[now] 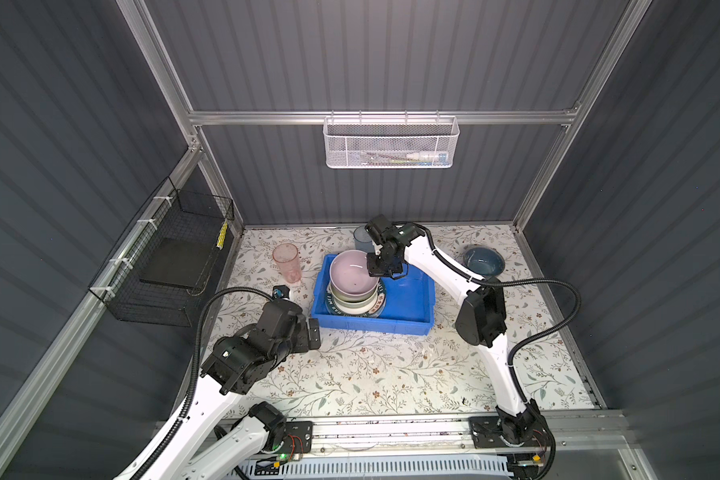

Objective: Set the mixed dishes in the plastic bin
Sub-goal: 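Lower the lavender bowl into the pale green bowl with the right gripper, then open the right gripper to release the lavender bowl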

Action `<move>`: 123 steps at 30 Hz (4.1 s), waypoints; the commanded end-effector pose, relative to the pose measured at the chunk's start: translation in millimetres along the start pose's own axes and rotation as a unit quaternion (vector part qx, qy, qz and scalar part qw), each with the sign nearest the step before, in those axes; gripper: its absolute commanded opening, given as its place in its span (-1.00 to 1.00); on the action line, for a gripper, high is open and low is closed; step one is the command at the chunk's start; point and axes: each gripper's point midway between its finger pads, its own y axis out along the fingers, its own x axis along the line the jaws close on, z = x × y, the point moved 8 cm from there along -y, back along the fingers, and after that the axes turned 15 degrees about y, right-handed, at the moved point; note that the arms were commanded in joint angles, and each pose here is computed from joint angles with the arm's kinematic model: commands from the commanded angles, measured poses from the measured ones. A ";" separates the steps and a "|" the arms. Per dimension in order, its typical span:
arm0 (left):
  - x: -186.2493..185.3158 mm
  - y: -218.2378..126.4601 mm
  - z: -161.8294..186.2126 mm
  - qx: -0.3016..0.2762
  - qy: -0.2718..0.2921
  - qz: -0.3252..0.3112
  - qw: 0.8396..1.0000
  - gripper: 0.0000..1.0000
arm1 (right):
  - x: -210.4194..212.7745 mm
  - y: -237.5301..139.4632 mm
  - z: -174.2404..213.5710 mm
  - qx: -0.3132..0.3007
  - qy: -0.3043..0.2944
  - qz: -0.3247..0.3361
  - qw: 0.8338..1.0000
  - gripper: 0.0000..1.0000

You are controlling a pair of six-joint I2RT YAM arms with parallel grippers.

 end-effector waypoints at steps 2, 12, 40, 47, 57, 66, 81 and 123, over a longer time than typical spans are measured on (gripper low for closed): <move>2.7 -2.3 2.5 0.004 0.002 -0.004 1.000 0.99 | 12.6 -11.5 -1.1 -0.011 0.004 -0.039 0.999 -1.00; 2.1 -0.6 3.0 0.004 0.002 -0.003 1.000 0.99 | 10.2 -6.0 5.9 0.003 -0.003 -0.027 1.000 -0.96; 0.5 2.8 4.0 0.005 0.007 0.002 1.000 0.99 | 6.3 -11.9 11.0 0.005 -0.007 -0.009 1.000 -0.38; -0.4 4.9 3.4 0.008 0.008 0.002 1.000 0.99 | 5.8 -23.8 6.7 -0.018 -0.012 -0.005 1.000 -0.19; -1.8 5.4 -0.4 0.007 0.013 0.003 1.000 0.99 | 8.7 -35.0 2.6 -0.041 -0.011 -0.019 0.999 -0.42; -1.9 4.2 -1.7 0.007 0.014 0.004 1.000 0.99 | 6.8 -20.3 4.9 -0.024 -0.010 -0.012 1.000 -0.51; 0.2 2.1 3.3 0.007 0.008 0.003 1.000 0.99 | -1.8 -7.9 6.6 -0.010 -0.005 -0.002 1.000 -0.60; -7.0 15.3 -5.2 0.008 0.013 0.009 1.000 0.99 | -97.3 -149.2 1.9 -0.119 0.049 0.010 0.992 0.24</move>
